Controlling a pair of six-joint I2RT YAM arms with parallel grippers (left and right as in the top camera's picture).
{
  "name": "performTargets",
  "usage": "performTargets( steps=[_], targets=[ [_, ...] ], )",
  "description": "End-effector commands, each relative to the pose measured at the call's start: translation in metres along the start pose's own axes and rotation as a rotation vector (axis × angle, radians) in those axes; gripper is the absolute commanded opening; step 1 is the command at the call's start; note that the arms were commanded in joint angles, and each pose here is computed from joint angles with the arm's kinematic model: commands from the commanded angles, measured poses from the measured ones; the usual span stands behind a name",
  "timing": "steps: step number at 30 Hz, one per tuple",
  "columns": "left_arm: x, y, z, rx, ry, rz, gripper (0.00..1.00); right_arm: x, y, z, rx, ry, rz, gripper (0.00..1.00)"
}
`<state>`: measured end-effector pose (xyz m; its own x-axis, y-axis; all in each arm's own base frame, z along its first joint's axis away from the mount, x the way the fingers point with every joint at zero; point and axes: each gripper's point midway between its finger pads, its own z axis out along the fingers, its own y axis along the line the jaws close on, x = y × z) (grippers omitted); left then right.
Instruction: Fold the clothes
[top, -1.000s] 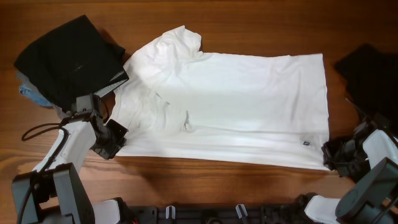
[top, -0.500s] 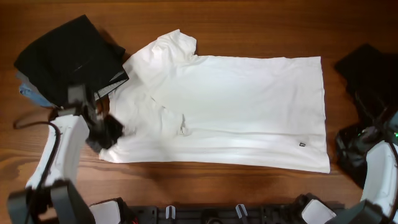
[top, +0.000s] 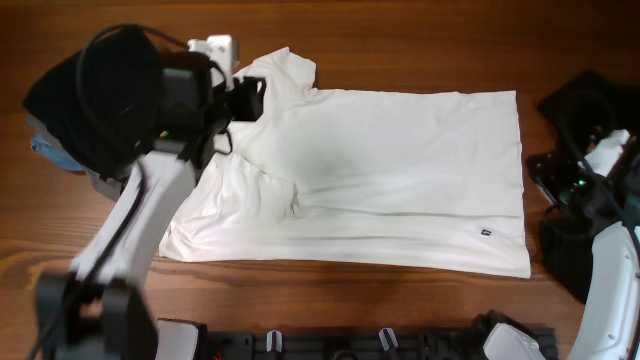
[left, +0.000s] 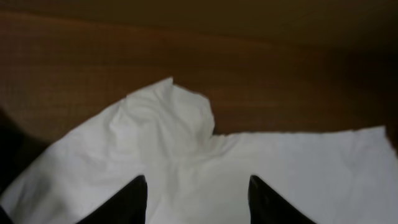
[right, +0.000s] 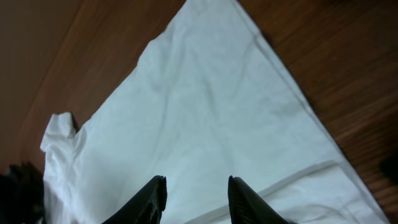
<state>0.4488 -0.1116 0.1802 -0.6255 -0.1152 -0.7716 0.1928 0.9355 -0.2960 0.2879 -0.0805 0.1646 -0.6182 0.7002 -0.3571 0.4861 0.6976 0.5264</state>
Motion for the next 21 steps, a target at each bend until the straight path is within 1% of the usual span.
performTargets(
  steps=[1, 3, 6, 8, 9, 12, 13, 16, 19, 21],
  targets=[
    [0.018, 0.022, 0.059, -0.039, 0.065, 0.062, 0.52, 0.005, 0.016, 0.000, -0.049, 0.022, -0.045, 0.37],
    [0.017, 0.025, 0.088, -0.026, 0.092, 0.104, 0.54, 0.009, 0.017, 0.001, -0.047, 0.037, -0.044, 0.38],
    [0.011, 0.028, 0.125, -0.022, 0.103, 0.163, 0.63, 0.009, 0.016, 0.001, -0.047, 0.038, -0.042, 0.38],
    [0.007, 0.031, 0.146, -0.019, 0.097, 0.173, 0.75, 0.011, 0.016, 0.001, -0.045, 0.042, -0.040, 0.37],
    [0.005, 0.032, 0.155, -0.017, 0.089, 0.182, 0.80, 0.011, 0.016, 0.001, -0.044, 0.046, -0.039, 0.37],
    [0.003, 0.038, 0.181, -0.015, 0.047, 0.224, 0.89, 0.016, 0.014, 0.001, -0.037, 0.063, -0.032, 0.38],
    [0.003, 0.039, 0.186, -0.014, 0.031, 0.230, 0.91, 0.016, 0.014, 0.001, -0.035, 0.066, -0.031, 0.37],
    [0.012, 0.043, 0.203, -0.008, 0.006, 0.236, 0.89, 0.017, 0.011, 0.001, -0.018, 0.067, -0.028, 0.37],
    [0.033, 0.051, 0.217, -0.012, 0.034, 0.230, 0.80, 0.020, 0.008, 0.001, -0.008, 0.078, -0.020, 0.37],
    [0.046, 0.055, 0.223, -0.015, 0.061, 0.224, 0.78, 0.021, 0.007, 0.001, -0.002, 0.082, -0.019, 0.37]
  ],
)
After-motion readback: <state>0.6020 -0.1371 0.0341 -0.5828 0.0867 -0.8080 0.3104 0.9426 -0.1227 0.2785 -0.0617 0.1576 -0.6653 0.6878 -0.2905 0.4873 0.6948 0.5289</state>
